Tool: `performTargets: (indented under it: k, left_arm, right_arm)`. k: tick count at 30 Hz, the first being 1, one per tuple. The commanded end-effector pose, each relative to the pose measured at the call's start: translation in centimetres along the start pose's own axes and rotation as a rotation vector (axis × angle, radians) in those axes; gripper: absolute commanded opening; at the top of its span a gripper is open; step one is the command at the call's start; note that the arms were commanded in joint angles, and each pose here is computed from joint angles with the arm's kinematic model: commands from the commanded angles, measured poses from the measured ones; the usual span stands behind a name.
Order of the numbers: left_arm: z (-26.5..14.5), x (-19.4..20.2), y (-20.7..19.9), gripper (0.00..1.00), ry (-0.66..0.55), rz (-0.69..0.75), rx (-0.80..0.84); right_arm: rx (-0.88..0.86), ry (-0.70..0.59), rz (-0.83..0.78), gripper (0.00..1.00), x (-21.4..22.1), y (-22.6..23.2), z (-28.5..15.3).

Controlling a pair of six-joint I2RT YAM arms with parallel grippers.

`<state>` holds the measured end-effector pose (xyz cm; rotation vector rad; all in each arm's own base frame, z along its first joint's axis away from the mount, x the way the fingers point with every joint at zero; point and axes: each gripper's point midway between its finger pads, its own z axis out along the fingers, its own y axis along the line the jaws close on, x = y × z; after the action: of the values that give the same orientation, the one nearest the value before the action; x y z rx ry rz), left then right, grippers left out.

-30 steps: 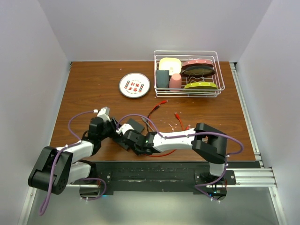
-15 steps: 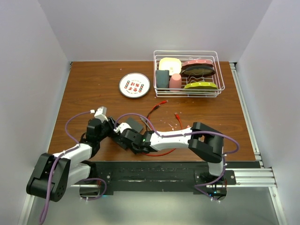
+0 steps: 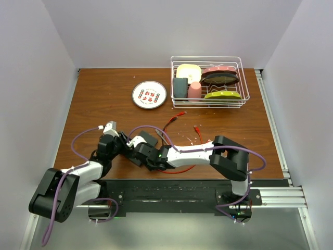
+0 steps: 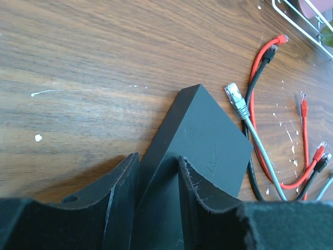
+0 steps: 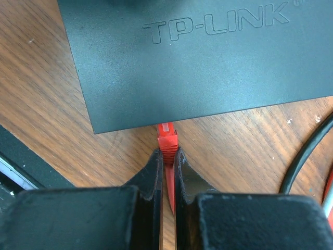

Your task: Insert the plug into the switch port

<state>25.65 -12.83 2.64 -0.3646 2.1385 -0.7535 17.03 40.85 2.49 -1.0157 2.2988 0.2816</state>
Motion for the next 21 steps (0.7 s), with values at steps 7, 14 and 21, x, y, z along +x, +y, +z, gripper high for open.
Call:
performTargets:
  k: [7,14,21]
  left_arm:
    - [-4.2,11.5,-2.4,0.25,0.459,-0.126,0.101]
    - [-4.6,12.3,-1.9,0.24,0.472,-0.154,0.087]
    - [-4.4,11.8,-1.8,0.28,0.447,-0.149,0.07]
  right_arm:
    - [-0.062,-0.557,0.213,0.0,-17.2,0.6,-3.4]
    - [-0.063,-0.562,0.212,0.0,-18.1,0.7,-3.4]
    - [-0.091,-0.516,0.192,0.0,-17.2,1.5,-2.8]
